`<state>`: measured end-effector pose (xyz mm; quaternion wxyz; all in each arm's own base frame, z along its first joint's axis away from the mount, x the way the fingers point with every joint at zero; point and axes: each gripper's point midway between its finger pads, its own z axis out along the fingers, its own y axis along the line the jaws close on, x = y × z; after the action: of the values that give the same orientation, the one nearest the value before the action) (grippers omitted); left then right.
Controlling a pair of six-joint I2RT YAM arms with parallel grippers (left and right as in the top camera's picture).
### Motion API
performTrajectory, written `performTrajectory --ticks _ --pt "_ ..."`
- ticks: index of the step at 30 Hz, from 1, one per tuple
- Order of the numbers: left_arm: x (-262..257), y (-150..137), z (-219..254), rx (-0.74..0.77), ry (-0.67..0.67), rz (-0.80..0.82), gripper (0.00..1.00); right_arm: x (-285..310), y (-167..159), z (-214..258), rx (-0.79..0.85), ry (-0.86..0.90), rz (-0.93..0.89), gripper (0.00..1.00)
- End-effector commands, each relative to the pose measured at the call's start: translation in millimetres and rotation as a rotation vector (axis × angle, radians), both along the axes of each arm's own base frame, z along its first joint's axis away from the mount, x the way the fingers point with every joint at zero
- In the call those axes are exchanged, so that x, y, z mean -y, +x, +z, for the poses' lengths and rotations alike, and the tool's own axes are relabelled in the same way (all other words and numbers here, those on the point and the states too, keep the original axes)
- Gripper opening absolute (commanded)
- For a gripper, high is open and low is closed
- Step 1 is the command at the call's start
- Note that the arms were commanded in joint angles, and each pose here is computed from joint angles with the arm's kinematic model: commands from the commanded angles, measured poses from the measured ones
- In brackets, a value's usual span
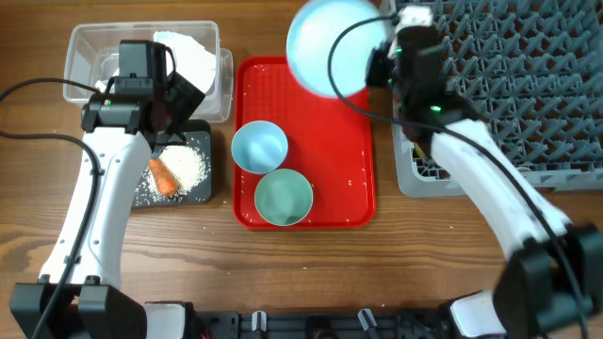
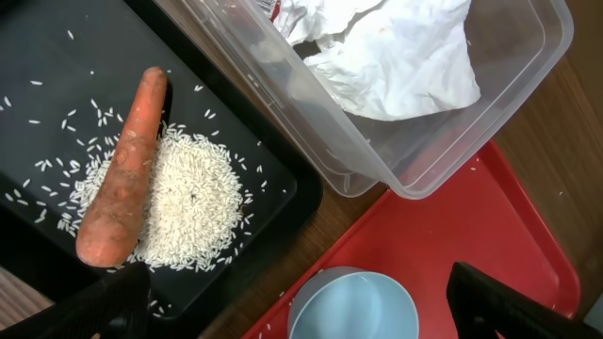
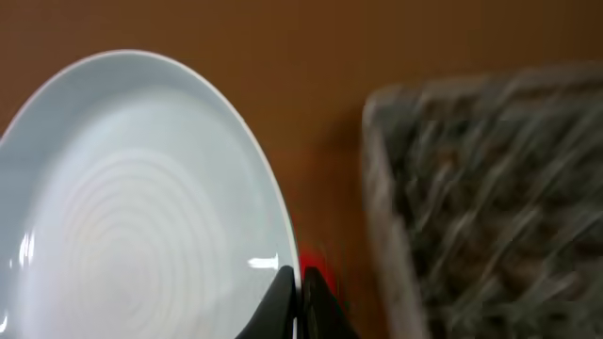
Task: Sort waste into correct bins and load items into the dishwasher rack
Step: 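Lift the plate right and stand it upright in the rack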
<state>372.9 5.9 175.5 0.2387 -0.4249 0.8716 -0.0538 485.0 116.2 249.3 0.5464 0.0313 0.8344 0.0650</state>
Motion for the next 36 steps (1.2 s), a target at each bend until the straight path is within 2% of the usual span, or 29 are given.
performTrajectory --ticks 1,6,11,18,20,21,22,24,36 --pt "-1 0 -5 -0.011 -0.002 0.012 1.0 60 -11 78 0.194 -0.21 -0.254 0.04" --pt "-1 0 -5 -0.011 -0.002 0.012 1.0 131 -33 123 0.267 -0.457 -0.587 0.04" --pt "-1 0 -5 -0.011 -0.002 0.012 1.0 197 -29 119 0.246 -0.467 -0.69 0.04" --pt "-1 0 -5 -0.011 -0.002 0.012 1.0 296 -7 76 0.184 -0.474 -0.702 0.04" --pt "-1 0 -5 -0.011 -0.002 0.012 1.0 315 -2 57 0.133 -0.537 -0.712 0.04" --pt "-1 0 -5 -0.011 -0.002 0.011 1.0 326 4 41 0.079 -0.643 -0.69 0.04" --pt "-1 0 -5 -0.011 -0.002 0.012 1.0 331 13 25 0.024 -0.76 -0.65 0.04" --pt "-1 0 -5 -0.011 -0.002 0.012 1.0 333 21 14 0.003 -0.823 -0.627 0.04" --pt "-1 0 -5 -0.011 -0.002 0.011 1.0 340 31 -23 -0.045 -0.817 -0.595 0.04"
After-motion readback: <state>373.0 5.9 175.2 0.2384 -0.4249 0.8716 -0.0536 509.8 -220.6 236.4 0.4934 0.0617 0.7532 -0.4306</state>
